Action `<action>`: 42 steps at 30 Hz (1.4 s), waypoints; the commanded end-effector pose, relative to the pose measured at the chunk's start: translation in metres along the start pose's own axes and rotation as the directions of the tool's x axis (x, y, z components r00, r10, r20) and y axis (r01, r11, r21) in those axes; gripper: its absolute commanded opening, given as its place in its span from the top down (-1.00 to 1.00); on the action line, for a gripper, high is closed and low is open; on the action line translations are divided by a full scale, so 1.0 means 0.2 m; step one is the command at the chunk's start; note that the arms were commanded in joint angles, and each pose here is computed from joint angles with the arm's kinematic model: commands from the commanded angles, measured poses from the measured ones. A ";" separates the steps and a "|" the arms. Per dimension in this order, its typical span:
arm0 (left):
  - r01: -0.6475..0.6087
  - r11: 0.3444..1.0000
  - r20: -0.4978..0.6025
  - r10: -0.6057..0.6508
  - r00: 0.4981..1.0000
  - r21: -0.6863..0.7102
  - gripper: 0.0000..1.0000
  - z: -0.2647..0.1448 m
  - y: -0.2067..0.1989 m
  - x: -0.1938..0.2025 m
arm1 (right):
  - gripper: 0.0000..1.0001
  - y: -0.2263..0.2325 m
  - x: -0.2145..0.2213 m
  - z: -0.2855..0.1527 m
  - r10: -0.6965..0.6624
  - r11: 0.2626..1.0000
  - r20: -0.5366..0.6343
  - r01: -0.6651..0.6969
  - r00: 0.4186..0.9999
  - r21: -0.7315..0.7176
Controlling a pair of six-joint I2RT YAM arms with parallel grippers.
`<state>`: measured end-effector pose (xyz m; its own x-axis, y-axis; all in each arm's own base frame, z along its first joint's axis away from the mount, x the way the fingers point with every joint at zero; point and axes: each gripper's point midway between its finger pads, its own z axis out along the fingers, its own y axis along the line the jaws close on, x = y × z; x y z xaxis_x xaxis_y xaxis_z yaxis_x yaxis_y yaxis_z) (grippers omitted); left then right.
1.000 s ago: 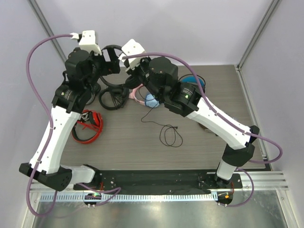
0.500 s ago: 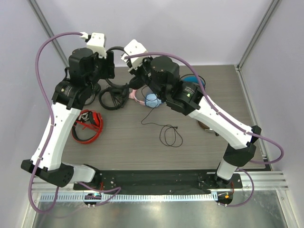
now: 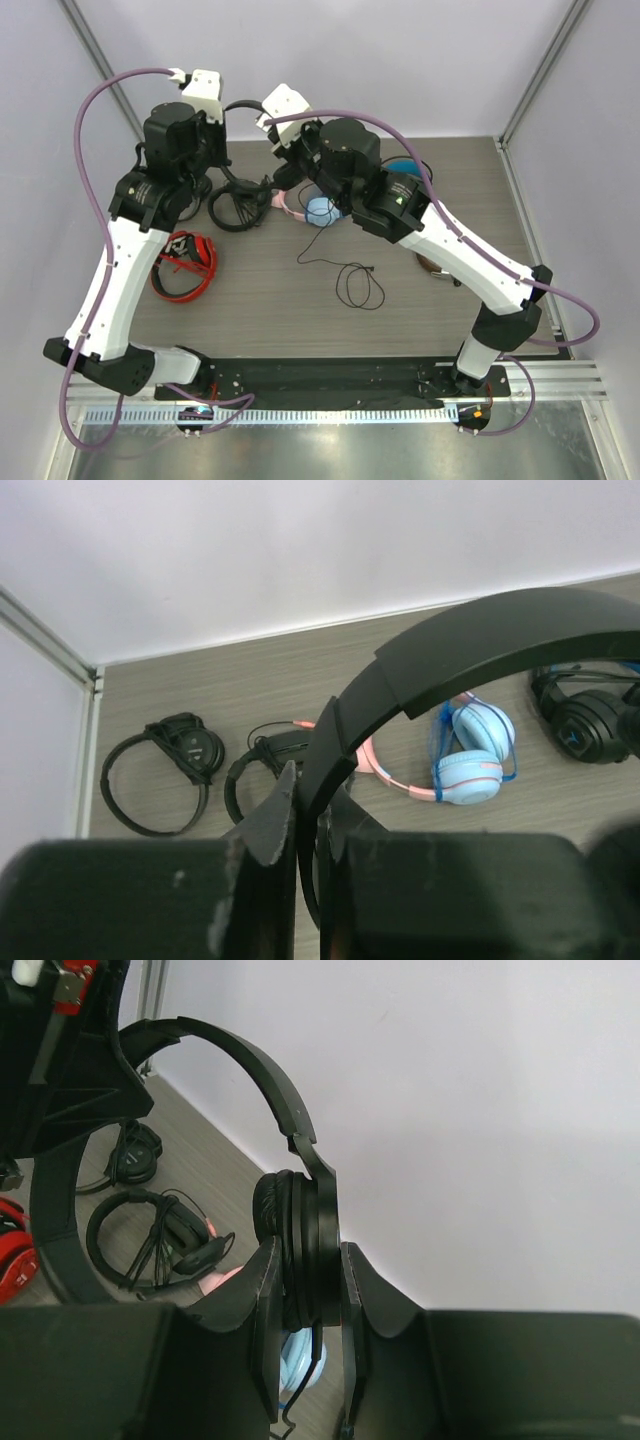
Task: Wrap the headphones
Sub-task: Wrap the headphone cable with the right arm
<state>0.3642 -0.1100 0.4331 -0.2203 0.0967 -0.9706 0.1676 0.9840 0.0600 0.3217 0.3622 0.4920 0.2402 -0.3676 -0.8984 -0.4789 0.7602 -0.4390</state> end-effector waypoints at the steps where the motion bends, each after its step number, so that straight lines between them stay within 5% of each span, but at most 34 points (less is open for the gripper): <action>1: -0.002 1.000 0.055 0.002 0.998 0.001 0.99 -0.03 0.01 -0.08 | 0.98 -0.15 -0.17 -0.12 0.056 0.998 0.101 -0.060 0.993 0.035; 4: 0.004 1.000 0.052 -0.003 0.999 -0.019 0.99 -0.03 0.02 -0.08 | 0.94 -0.15 -0.17 -0.11 0.072 0.996 0.095 -0.076 0.993 0.041; 8: 0.022 0.999 0.054 -0.021 0.998 -0.029 1.00 -0.03 0.03 -0.07 | -0.99 -0.20 -0.18 -0.15 0.111 0.991 0.099 -0.118 0.989 0.068; 18: 0.183 0.982 0.051 -0.181 0.982 -0.047 1.00 -0.05 0.11 -0.08 | -0.99 -0.29 -0.26 -0.59 0.300 0.948 0.201 -0.268 0.932 -0.171; 22: 0.216 0.975 0.106 -0.211 0.972 -0.042 0.99 -0.10 0.12 -0.13 | -1.00 -0.29 0.01 -0.63 0.307 0.948 0.113 -0.293 0.945 -0.123; 33: 0.232 0.972 0.168 -0.224 0.960 -0.029 1.00 -0.20 0.14 -0.25 | -0.96 0.07 0.57 -0.48 0.395 0.900 -0.060 -0.400 0.917 -0.175; 42: 0.247 0.969 0.184 -0.243 0.953 -0.004 1.00 -0.25 0.13 -0.30 | -0.90 0.25 0.74 -0.25 0.320 0.921 0.014 -0.307 0.947 -0.241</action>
<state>0.3473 -0.0832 0.4653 -0.1747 -0.1055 -0.9790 0.0712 0.9903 -0.1194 0.2768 0.3013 0.2774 -0.0784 -0.2642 -0.9613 -0.7204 0.6815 -0.1286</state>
